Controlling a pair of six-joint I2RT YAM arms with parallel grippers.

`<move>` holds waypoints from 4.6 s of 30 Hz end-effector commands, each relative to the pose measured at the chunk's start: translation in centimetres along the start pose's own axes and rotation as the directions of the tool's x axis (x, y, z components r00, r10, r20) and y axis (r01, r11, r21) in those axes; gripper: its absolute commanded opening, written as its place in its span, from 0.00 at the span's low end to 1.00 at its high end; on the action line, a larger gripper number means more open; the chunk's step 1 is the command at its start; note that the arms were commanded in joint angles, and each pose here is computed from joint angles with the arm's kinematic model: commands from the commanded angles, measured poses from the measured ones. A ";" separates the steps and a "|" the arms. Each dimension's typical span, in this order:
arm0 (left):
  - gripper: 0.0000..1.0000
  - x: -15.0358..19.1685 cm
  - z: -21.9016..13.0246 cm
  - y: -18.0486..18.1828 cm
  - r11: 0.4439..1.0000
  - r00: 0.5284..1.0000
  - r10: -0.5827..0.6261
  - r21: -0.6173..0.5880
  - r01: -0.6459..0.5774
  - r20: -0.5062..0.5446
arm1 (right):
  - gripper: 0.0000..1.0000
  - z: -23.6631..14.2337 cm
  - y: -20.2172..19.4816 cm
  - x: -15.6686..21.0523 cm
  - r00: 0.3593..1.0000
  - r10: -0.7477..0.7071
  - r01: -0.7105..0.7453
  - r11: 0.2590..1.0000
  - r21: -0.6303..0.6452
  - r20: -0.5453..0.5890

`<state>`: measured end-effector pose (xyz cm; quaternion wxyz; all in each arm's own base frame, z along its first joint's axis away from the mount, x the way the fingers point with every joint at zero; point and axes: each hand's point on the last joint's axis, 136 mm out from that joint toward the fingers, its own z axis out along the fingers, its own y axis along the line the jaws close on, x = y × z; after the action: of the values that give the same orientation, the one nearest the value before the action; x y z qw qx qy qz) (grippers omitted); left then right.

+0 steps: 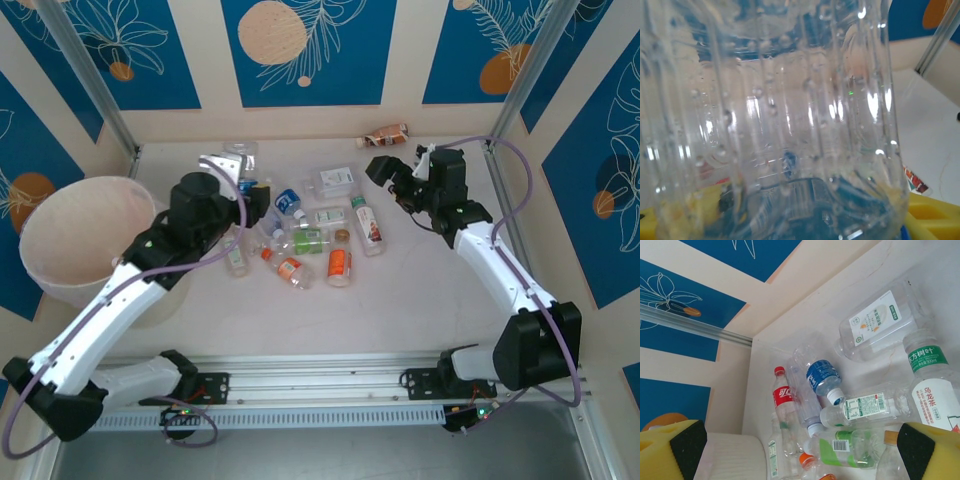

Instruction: Put the plastic bottles in the bin

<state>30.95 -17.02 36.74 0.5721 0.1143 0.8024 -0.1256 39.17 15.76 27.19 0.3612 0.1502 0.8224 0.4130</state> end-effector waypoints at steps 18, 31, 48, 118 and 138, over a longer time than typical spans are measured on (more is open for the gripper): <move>0.37 -6.1 -13.0 14.4 0.646 0.983 0.179 -0.760 -0.080 0.049 | 1.00 2.2 2.2 -0.2 0.998 -0.014 0.009 0.997 -0.072 -0.068; 0.37 -0.9 -17.0 21.7 0.388 0.995 -0.062 -0.920 -0.045 -0.075 | 1.00 2.7 3.5 -0.7 0.995 -0.023 0.014 0.995 -0.103 -0.094; 0.34 10.0 -18.9 30.3 0.165 0.894 -0.439 -0.986 -0.022 -0.093 | 0.99 2.6 5.6 -1.4 0.993 -0.047 0.032 0.990 -0.138 -0.109; 1.00 -2.4 -1.7 6.8 0.855 0.883 -0.469 0.242 0.459 -0.015 | 1.00 4.0 -16.3 10.9 0.834 -0.105 0.432 0.734 0.524 -0.541; 1.00 -1.2 1.8 5.0 0.868 0.905 -0.414 0.260 0.424 -0.094 | 0.85 5.0 -21.8 13.4 0.879 -0.098 0.407 0.662 0.630 -0.466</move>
<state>34.43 -12.35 35.10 0.4720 -0.0093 0.8069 -0.3551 33.59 12.38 2.00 0.1279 0.0692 0.9888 0.0327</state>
